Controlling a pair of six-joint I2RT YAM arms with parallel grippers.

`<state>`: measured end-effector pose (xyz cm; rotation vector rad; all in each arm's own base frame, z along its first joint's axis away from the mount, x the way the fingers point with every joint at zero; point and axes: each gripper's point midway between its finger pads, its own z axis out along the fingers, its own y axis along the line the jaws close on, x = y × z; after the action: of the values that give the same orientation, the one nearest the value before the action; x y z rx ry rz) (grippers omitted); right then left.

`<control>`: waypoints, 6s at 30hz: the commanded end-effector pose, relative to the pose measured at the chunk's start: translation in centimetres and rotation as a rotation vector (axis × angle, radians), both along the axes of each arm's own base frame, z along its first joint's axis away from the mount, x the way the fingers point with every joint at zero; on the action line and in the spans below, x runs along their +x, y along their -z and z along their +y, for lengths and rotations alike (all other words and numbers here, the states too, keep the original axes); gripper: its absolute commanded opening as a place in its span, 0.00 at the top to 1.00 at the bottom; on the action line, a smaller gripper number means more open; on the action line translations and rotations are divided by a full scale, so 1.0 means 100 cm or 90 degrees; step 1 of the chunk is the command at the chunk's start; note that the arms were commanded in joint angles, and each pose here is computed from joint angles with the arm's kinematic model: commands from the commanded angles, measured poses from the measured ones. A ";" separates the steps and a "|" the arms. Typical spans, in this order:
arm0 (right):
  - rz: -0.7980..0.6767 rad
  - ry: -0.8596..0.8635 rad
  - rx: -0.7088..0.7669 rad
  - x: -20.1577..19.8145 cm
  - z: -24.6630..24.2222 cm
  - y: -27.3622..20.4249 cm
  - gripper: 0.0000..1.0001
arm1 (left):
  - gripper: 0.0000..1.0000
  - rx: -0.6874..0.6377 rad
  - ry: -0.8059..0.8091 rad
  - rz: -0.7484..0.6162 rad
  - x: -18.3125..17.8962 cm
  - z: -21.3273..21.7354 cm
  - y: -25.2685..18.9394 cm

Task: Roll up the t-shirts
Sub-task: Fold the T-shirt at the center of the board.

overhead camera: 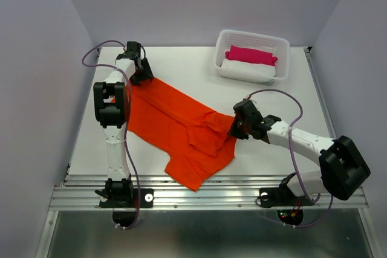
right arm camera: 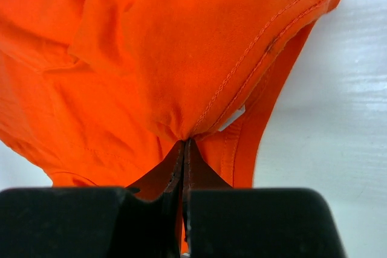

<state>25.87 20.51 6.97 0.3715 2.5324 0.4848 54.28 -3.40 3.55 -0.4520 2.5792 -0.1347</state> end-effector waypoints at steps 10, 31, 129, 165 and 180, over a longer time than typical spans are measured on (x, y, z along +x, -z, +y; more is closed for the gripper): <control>0.037 0.087 -0.056 -0.017 -0.024 0.040 0.86 | 0.32 -0.003 0.001 -0.003 0.005 0.000 -0.004; 0.004 -0.069 0.000 -0.050 0.042 -0.007 0.57 | 0.32 0.001 0.007 -0.017 0.005 0.000 -0.017; 0.051 0.049 -0.198 0.075 -0.083 0.064 0.82 | 0.32 0.003 0.007 0.009 0.001 0.006 0.003; -0.086 0.069 -0.151 0.104 -0.100 -0.035 0.67 | 0.32 0.034 -0.048 -0.171 0.001 0.028 -0.158; -0.092 -0.285 -0.160 0.039 0.083 -0.018 0.47 | 0.33 0.079 -0.154 -0.061 -0.106 0.076 -0.090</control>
<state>28.71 26.55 7.83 -0.2365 2.5200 0.3128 43.99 2.90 10.20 -0.6387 2.4949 0.0543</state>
